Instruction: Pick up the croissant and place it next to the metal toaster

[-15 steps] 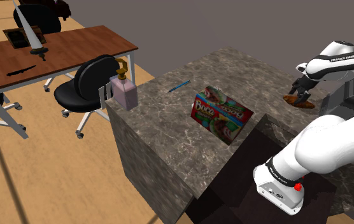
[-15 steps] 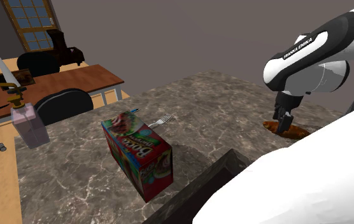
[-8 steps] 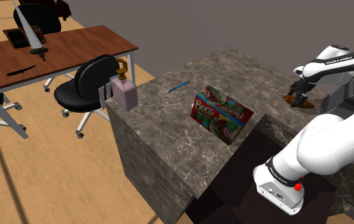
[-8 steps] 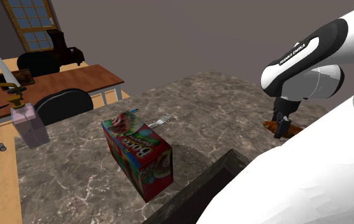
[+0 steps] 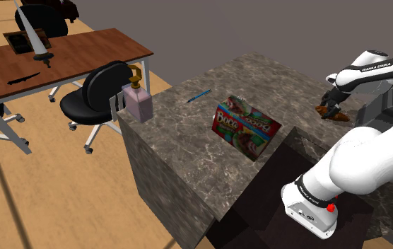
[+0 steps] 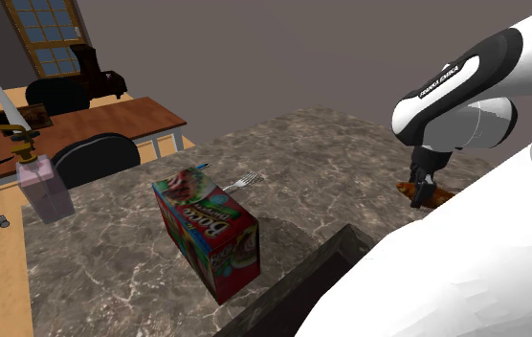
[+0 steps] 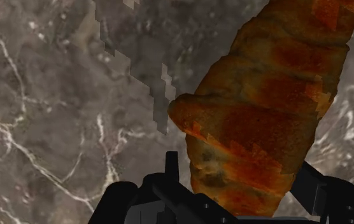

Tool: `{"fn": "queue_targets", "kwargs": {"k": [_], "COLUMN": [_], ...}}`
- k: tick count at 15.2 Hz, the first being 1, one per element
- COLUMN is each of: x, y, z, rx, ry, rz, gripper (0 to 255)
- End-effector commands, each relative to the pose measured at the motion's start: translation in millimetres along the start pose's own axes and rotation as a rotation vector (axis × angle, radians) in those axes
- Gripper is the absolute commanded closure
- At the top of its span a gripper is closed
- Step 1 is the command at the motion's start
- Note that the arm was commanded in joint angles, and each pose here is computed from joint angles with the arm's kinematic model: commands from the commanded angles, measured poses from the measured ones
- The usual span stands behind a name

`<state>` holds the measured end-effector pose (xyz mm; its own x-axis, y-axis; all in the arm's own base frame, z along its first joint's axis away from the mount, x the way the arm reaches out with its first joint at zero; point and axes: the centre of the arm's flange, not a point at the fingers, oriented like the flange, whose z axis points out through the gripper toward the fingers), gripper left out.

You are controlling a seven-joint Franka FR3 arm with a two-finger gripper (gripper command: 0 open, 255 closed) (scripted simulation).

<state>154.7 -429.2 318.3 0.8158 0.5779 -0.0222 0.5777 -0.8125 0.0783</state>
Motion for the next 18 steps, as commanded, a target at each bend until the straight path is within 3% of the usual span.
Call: {"fn": "queue_targets", "kwargs": {"k": [1, 5, 18], "x": [0, 0, -2], "y": [0, 0, 5], "z": [0, 0, -68], "rx": [0.000, 0.000, 0.000], "ry": [0.000, 0.000, 0.000], "rz": [0.001, 0.001, 0.001], "gripper": [255, 255, 255]}}
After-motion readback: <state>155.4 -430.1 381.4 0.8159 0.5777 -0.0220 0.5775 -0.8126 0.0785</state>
